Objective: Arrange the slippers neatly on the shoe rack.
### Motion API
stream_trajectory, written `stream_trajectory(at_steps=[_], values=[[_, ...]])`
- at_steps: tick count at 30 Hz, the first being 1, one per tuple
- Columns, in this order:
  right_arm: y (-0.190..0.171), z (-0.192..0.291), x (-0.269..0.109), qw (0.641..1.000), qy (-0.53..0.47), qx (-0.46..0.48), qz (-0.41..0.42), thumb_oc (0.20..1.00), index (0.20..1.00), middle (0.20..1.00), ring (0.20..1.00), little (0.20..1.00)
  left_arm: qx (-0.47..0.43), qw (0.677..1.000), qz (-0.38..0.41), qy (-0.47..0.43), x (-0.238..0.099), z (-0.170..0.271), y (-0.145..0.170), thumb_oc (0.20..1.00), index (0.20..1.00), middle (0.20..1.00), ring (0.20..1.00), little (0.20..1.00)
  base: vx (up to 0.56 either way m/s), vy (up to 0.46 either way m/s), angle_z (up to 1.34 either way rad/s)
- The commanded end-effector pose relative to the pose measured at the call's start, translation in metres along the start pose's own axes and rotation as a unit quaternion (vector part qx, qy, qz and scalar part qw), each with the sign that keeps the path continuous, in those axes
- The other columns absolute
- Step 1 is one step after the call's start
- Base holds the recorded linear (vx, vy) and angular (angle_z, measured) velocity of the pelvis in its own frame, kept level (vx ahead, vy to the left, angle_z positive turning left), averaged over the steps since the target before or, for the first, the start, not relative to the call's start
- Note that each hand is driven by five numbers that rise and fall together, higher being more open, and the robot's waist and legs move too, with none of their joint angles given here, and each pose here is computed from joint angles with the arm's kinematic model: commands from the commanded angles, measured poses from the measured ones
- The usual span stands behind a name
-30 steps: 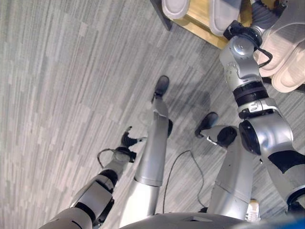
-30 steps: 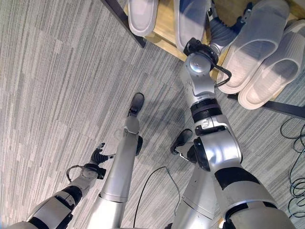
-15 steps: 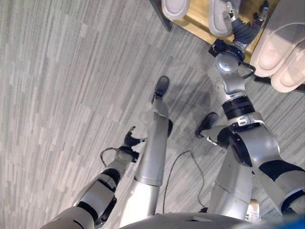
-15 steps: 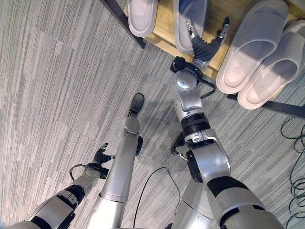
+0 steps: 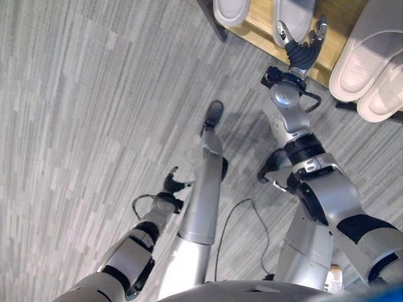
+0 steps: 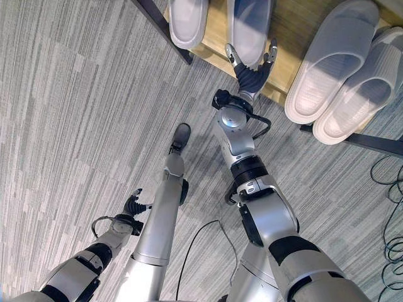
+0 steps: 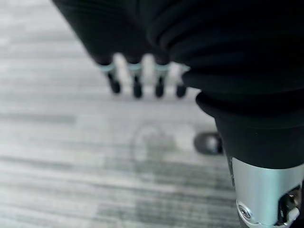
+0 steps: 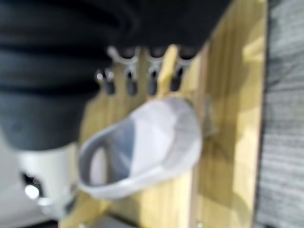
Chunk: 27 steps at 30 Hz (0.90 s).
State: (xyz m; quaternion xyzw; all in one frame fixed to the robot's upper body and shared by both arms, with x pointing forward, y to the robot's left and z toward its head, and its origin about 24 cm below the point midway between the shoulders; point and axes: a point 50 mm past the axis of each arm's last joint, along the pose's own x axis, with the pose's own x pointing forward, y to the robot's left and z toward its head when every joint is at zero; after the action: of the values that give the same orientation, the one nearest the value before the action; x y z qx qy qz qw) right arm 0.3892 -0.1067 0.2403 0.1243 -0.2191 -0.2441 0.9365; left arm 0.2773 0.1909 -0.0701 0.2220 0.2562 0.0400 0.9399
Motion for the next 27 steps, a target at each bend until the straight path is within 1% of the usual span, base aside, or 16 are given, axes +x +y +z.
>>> stream_trajectory(at_steps=[1,2,5,7,12,21,24,26,27], values=[[0.032,0.031,-0.009,0.996,-0.047,0.056,0.058,1.0,1.0,1.0,1.0,1.0,0.023,0.997,0.054,0.045,0.002,-0.017,0.028,1.0,1.0,1.0,1.0,1.0,0.0,0.0,0.0],[0.037,0.028,-0.011,0.995,-0.038,0.053,0.076,1.0,1.0,1.0,1.0,1.0,0.026,0.997,0.055,0.043,0.003,-0.016,0.03,1.0,1.0,1.0,1.0,1.0,0.0,0.0,0.0],[0.043,0.029,-0.013,0.994,-0.037,0.043,0.095,1.0,1.0,1.0,1.0,1.0,0.03,0.997,0.057,0.041,0.003,-0.014,0.032,1.0,1.0,1.0,1.0,1.0,0.0,0.0,0.0],[0.056,0.032,-0.014,0.992,-0.035,0.031,0.113,1.0,1.0,1.0,1.0,1.0,0.038,0.997,0.059,0.039,0.004,-0.014,0.035,1.0,1.0,1.0,1.0,1.0,0.0,0.0,0.0],[0.069,0.036,-0.017,0.99,-0.031,0.03,0.136,1.0,1.0,1.0,1.0,1.0,0.044,0.996,0.065,0.048,0.002,-0.02,0.04,1.0,1.0,1.0,1.0,1.0,0.0,0.0,0.0],[0.075,0.044,-0.011,0.989,-0.045,-0.002,0.138,1.0,1.0,1.0,1.0,1.0,0.051,0.995,0.065,0.048,0.002,-0.022,0.041,1.0,1.0,1.0,1.0,1.0,0.0,-0.003,0.01],[0.072,0.033,-0.018,0.99,-0.035,0.0,0.137,1.0,1.0,1.0,1.0,1.0,0.044,0.995,0.061,0.065,-0.001,-0.029,0.037,1.0,1.0,1.0,1.0,1.0,0.0,0.031,0.05],[0.062,0.014,-0.03,0.99,-0.022,0.003,0.139,1.0,1.0,1.0,1.0,1.0,0.034,0.995,0.062,0.073,-0.001,-0.03,0.036,1.0,1.0,1.0,1.0,1.0,-0.01,0.049,-0.03],[0.061,0.013,-0.031,0.99,-0.022,0.002,0.139,1.0,1.0,1.0,1.0,1.0,0.034,0.995,0.062,0.074,-0.001,-0.031,0.035,1.0,1.0,1.0,1.0,1.0,-0.03,0.048,-0.06]])
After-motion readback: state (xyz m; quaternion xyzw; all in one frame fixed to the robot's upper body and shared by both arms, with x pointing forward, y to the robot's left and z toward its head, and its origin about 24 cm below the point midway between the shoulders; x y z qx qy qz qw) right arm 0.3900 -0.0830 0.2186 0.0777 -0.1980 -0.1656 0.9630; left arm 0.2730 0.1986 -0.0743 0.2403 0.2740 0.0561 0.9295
